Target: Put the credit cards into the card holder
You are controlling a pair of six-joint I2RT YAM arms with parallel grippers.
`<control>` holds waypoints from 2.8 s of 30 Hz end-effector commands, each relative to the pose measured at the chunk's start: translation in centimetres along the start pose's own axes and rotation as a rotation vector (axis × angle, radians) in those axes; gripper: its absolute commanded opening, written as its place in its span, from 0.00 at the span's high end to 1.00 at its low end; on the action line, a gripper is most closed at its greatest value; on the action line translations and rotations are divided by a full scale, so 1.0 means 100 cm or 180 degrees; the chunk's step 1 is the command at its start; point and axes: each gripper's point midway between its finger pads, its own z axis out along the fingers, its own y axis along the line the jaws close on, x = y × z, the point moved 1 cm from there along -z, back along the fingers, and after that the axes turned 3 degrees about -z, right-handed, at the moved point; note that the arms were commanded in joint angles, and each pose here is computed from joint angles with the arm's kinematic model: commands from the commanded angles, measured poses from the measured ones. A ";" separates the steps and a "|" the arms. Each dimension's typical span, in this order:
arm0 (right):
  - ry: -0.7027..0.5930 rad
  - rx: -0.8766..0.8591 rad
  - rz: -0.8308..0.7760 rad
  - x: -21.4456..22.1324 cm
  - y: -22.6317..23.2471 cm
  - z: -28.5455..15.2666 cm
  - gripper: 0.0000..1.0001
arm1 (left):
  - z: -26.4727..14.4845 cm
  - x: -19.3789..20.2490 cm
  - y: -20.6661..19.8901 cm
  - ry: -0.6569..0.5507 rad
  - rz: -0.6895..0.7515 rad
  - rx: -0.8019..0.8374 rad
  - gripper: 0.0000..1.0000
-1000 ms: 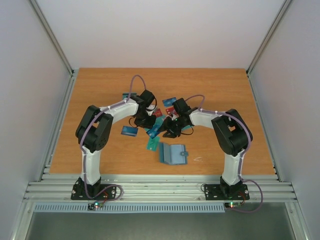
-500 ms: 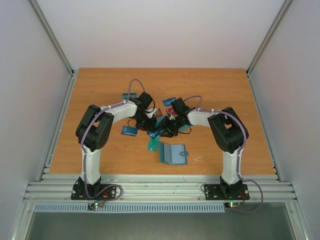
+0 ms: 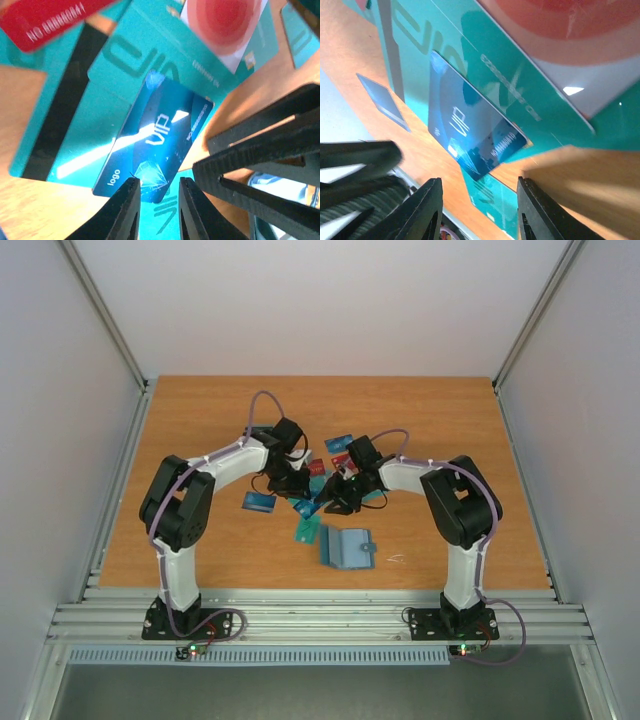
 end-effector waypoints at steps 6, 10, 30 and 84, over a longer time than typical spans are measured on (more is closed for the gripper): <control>-0.0230 0.0297 -0.0187 0.001 -0.008 -0.033 0.57 | 0.000 -0.004 0.018 -0.0003 0.0148 -0.0405 0.84; -0.0308 0.0330 -0.0238 -0.006 -0.007 -0.046 0.57 | -0.005 -0.008 0.025 -0.0130 0.0117 -0.0555 0.85; -0.0355 0.0198 -0.0747 -0.099 0.045 -0.042 0.60 | -0.033 -0.089 0.035 -0.0704 -0.0721 -0.0049 0.46; 0.0145 -0.0879 -0.1100 -0.087 0.083 -0.022 0.77 | 0.038 -0.085 0.040 -0.0119 -0.0790 0.0446 0.56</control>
